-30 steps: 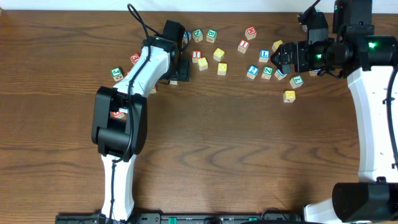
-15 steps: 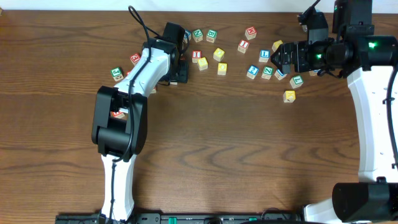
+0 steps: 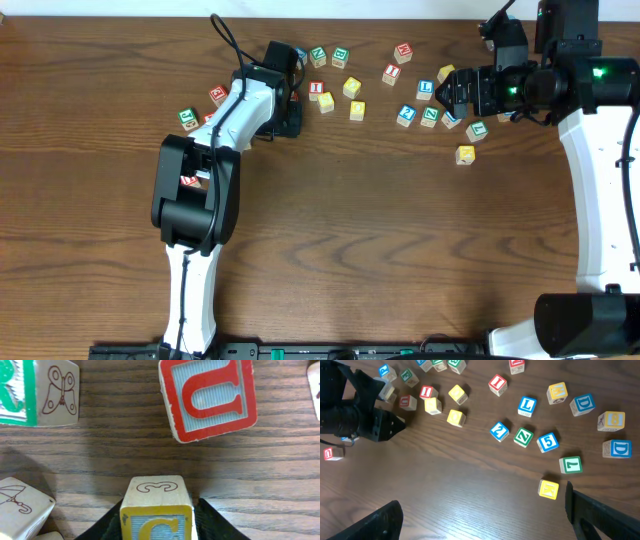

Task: Spell out CORL
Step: 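Lower the left gripper and grasp the yellow C block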

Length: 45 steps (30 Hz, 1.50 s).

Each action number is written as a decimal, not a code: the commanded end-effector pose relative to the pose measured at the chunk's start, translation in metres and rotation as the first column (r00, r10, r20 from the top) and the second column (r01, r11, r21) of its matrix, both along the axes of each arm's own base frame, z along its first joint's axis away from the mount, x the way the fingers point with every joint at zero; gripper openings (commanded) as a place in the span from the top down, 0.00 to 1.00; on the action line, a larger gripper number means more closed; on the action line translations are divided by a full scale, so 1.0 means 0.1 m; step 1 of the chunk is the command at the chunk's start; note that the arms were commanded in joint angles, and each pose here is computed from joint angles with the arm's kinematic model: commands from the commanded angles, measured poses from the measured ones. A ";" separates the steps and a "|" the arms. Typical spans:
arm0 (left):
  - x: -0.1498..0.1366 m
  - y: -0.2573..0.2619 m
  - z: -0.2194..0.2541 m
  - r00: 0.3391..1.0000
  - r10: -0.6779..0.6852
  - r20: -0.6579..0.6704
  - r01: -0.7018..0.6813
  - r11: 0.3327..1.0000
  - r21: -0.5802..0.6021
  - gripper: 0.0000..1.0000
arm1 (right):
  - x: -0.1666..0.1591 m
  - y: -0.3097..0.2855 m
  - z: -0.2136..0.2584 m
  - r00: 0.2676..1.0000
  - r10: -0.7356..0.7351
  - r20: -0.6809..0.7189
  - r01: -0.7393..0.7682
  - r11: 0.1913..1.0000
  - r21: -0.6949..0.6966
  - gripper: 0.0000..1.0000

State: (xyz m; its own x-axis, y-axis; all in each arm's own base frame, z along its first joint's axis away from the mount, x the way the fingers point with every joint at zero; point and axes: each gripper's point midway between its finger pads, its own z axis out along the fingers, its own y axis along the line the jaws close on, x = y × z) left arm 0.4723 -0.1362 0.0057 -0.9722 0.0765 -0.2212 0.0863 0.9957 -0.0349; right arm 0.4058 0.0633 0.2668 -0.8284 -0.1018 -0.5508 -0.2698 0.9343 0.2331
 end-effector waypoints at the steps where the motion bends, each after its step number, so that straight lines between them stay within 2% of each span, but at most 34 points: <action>1: -0.01 0.03 -0.06 1.000 0.002 -0.005 -0.002 1.000 0.022 0.64 | 0.02 0.01 0.09 1.000 0.008 0.024 -0.008 1.000 0.004 0.01; 17: 0.05 0.01 -0.02 1.000 0.002 0.023 -0.003 1.000 0.014 0.71 | 0.02 0.01 0.09 1.000 0.008 0.024 -0.008 1.000 0.004 0.01; 25: -0.04 0.04 0.22 0.999 0.036 0.016 -0.036 0.999 0.007 0.71 | 0.02 0.02 0.09 1.000 0.011 0.024 -0.011 1.000 0.004 0.01; 31: -0.24 0.01 0.33 0.997 0.059 -0.046 -0.059 0.998 -0.009 0.71 | 0.02 0.01 0.09 1.000 0.009 0.024 -0.010 1.000 0.004 0.01; 35: -0.50 -0.12 0.31 0.989 0.028 -0.147 -0.036 0.998 -0.050 0.73 | 0.02 0.01 0.09 1.000 0.009 0.024 -0.010 1.000 0.004 0.01; 40: -0.89 -0.26 0.30 0.963 -0.002 -0.270 -0.003 1.000 -0.015 0.73 | 0.02 0.01 0.09 1.000 0.009 0.024 -0.010 1.000 0.004 0.01; 45: -1.11 -0.44 0.31 0.947 -0.043 -0.318 0.048 0.999 0.006 0.73 | 0.02 0.01 0.09 1.000 0.010 0.024 -0.010 1.000 0.004 0.01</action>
